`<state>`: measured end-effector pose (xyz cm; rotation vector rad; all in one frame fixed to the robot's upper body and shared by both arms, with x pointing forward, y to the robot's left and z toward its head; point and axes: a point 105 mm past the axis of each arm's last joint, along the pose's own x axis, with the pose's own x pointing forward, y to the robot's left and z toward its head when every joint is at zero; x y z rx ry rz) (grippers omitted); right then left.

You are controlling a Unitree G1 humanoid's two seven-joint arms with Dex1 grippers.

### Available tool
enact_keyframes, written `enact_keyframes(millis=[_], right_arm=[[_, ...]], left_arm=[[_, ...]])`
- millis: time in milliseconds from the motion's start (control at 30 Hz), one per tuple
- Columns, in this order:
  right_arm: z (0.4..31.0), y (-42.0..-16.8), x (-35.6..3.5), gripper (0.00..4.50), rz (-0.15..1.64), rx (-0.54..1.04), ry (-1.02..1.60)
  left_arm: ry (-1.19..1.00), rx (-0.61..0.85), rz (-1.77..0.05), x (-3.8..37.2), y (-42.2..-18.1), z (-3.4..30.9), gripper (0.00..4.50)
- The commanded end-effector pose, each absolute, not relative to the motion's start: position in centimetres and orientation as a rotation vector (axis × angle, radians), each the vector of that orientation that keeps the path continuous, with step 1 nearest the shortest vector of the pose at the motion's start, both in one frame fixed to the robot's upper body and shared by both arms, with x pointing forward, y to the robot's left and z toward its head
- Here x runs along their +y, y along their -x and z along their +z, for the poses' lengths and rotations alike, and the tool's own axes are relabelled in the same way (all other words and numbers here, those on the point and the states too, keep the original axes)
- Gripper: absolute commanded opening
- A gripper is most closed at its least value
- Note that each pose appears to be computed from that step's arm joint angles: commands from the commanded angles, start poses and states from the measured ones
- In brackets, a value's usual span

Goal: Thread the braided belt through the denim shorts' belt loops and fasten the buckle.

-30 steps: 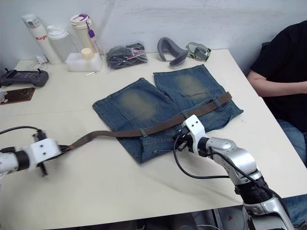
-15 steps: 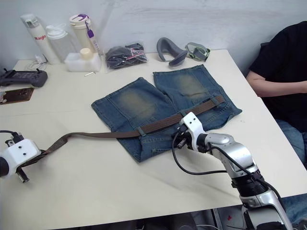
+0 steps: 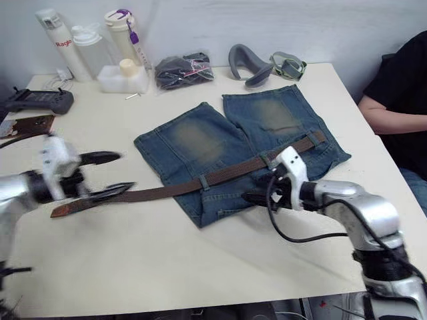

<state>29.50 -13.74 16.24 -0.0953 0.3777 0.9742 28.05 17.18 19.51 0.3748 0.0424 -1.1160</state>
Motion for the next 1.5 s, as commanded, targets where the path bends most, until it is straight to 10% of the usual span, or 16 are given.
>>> enact_keyframes(millis=[33, 433, 800, 1367, 1500], right_arm=[[18.0, -27.7, -13.8, 4.45, 1.019, 0.342, 0.136], [17.5, -23.7, -19.2, 4.45, 0.661, 0.420, 0.283], [17.7, -22.9, -20.9, 4.50, 0.545, 0.414, 0.340], [17.4, -27.1, -18.5, 4.50, 0.749, 0.340, 0.264], [17.6, -27.4, -18.3, 4.50, 0.795, 0.339, 0.245]], left_arm=[[-0.328, 0.038, -1.351, 11.5, -27.1, 18.9, 4.50], [-0.573, 0.148, -1.504, 2.7, -30.3, 11.8, 4.50], [-0.682, 0.238, -1.477, 9.9, -34.6, 11.4, 0.09], [-0.521, 0.374, -1.263, 20.7, -33.9, 11.4, 0.03], [-0.468, 0.374, -1.213, 22.0, -33.4, 12.0, 1.66]])
